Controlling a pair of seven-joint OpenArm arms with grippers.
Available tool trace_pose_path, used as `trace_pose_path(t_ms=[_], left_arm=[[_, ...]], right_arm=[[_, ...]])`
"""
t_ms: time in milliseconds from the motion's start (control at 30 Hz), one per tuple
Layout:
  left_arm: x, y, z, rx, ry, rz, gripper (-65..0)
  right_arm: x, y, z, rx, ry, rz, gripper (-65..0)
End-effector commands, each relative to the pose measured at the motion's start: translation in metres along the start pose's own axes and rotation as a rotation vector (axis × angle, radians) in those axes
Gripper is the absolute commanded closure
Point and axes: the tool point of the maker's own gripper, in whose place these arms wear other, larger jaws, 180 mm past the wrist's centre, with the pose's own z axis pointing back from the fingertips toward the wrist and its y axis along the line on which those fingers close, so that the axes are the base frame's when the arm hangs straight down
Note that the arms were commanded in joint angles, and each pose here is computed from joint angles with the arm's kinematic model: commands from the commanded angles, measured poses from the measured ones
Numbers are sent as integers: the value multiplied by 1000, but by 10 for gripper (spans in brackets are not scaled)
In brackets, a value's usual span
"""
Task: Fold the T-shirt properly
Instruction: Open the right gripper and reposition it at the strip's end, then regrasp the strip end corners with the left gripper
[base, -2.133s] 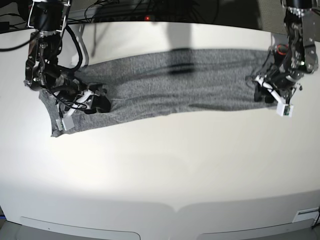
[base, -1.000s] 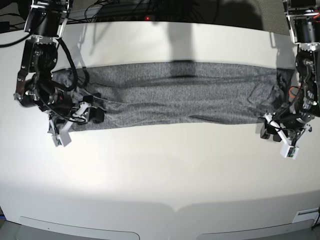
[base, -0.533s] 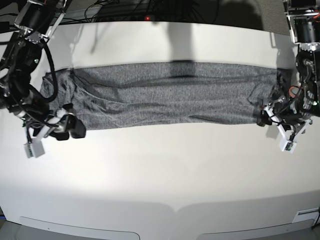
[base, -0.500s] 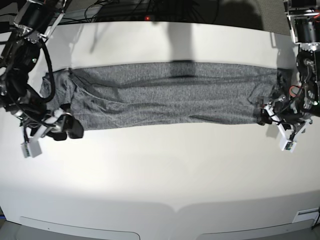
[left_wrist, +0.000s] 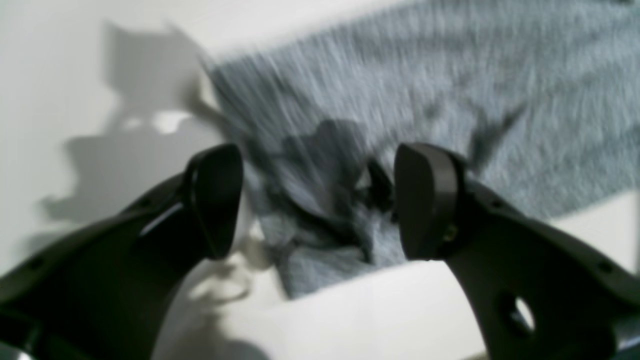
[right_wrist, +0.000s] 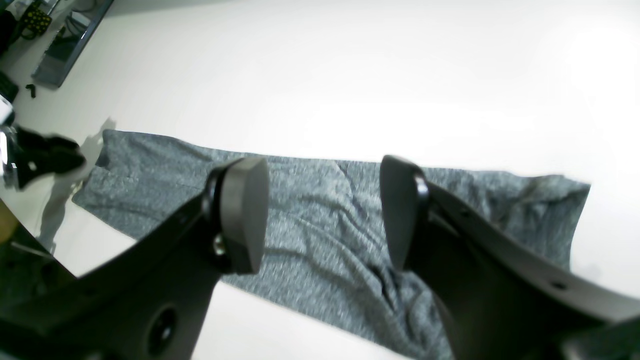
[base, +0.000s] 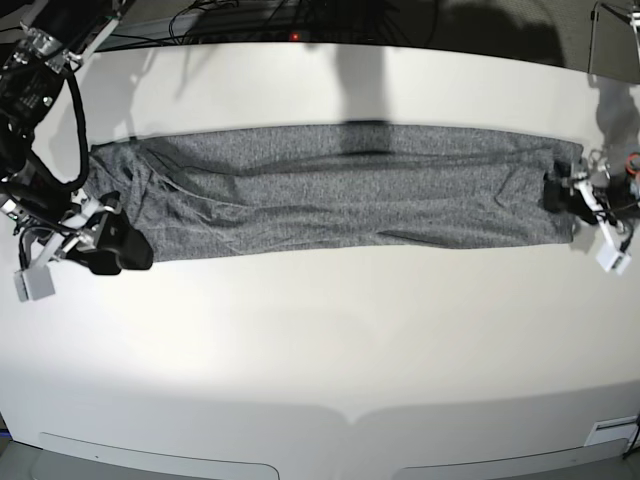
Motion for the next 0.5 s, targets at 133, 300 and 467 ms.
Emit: trace_pose_path(t_ms=[133, 300, 467], left_arm=[[16, -9, -2, -77, -82, 27, -450], [21, -1, 1, -42, -115, 24, -450], [32, 24, 20, 22, -188, 68, -450]], right_arm=[[-24, 14, 2, 33, 6, -50, -356], [-66, 31, 2, 60, 63, -152, -356], [-109, 54, 8, 93, 127, -266, -356]])
